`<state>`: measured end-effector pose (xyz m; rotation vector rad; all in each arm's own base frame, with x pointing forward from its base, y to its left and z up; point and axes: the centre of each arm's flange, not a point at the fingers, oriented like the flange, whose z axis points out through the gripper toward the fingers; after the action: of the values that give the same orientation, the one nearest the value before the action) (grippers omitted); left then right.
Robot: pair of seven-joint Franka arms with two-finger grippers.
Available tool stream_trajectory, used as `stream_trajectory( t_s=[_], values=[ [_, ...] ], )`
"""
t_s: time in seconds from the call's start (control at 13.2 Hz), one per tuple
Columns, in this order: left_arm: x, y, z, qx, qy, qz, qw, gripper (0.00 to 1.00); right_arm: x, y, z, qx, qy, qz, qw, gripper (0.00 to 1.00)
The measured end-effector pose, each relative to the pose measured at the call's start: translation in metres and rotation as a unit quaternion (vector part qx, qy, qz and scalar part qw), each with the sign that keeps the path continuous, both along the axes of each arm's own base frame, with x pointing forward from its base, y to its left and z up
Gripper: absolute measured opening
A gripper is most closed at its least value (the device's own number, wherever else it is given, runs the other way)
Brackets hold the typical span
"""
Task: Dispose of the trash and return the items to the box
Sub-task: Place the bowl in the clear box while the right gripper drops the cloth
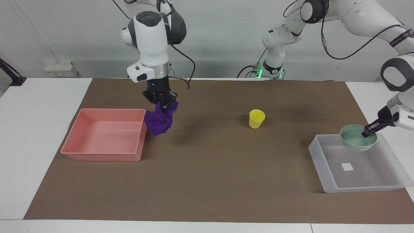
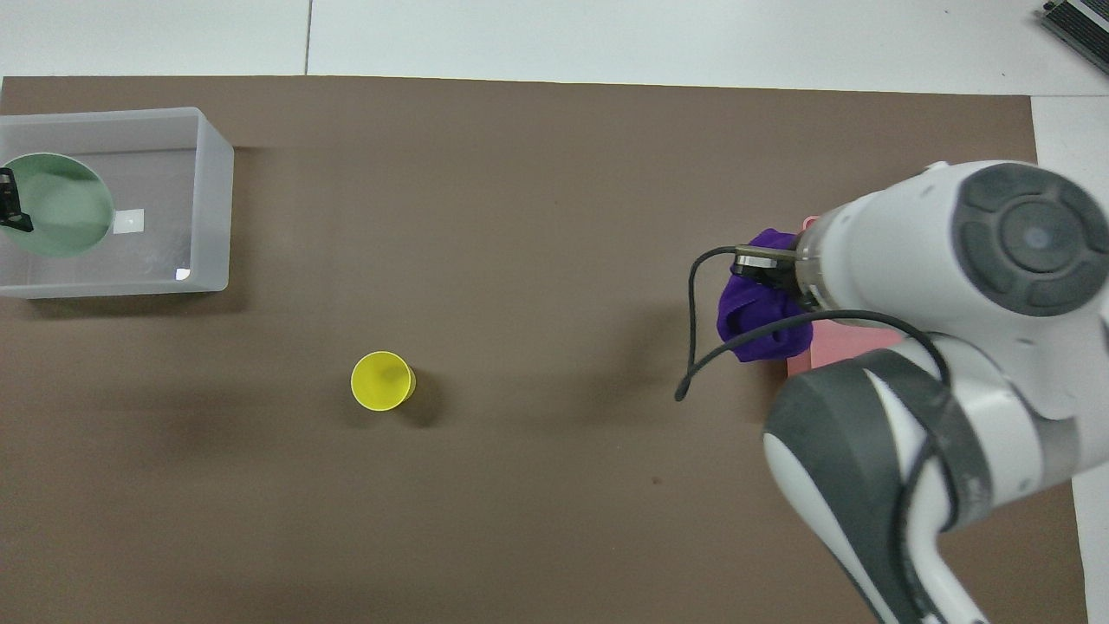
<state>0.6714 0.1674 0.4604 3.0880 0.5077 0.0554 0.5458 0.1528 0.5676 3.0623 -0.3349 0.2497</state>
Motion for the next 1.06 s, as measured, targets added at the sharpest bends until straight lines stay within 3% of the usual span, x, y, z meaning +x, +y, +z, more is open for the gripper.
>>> stream_trajectory(
  t_s=[0.38,0.61,0.76,1.06],
  values=[
    [0.028,0.004,-0.073,0.001,-0.019,0.015,1.000,0.04,-0.017,-0.101,0.039,-0.024,0.027,0.025,0.999,0.08],
    [0.034,0.005,-0.107,-0.002,-0.012,0.015,1.000,0.04,-0.014,-0.172,0.036,-0.038,0.035,0.047,0.998,0.08],
    [0.035,0.001,-0.121,-0.006,-0.004,0.012,1.000,0.04,-0.013,-0.225,0.019,-0.046,0.027,0.065,0.996,0.08],
    [0.036,0.001,-0.126,-0.006,-0.001,0.007,1.000,0.44,-0.016,-0.264,-0.039,-0.044,0.042,0.061,0.996,0.08]
  ],
)
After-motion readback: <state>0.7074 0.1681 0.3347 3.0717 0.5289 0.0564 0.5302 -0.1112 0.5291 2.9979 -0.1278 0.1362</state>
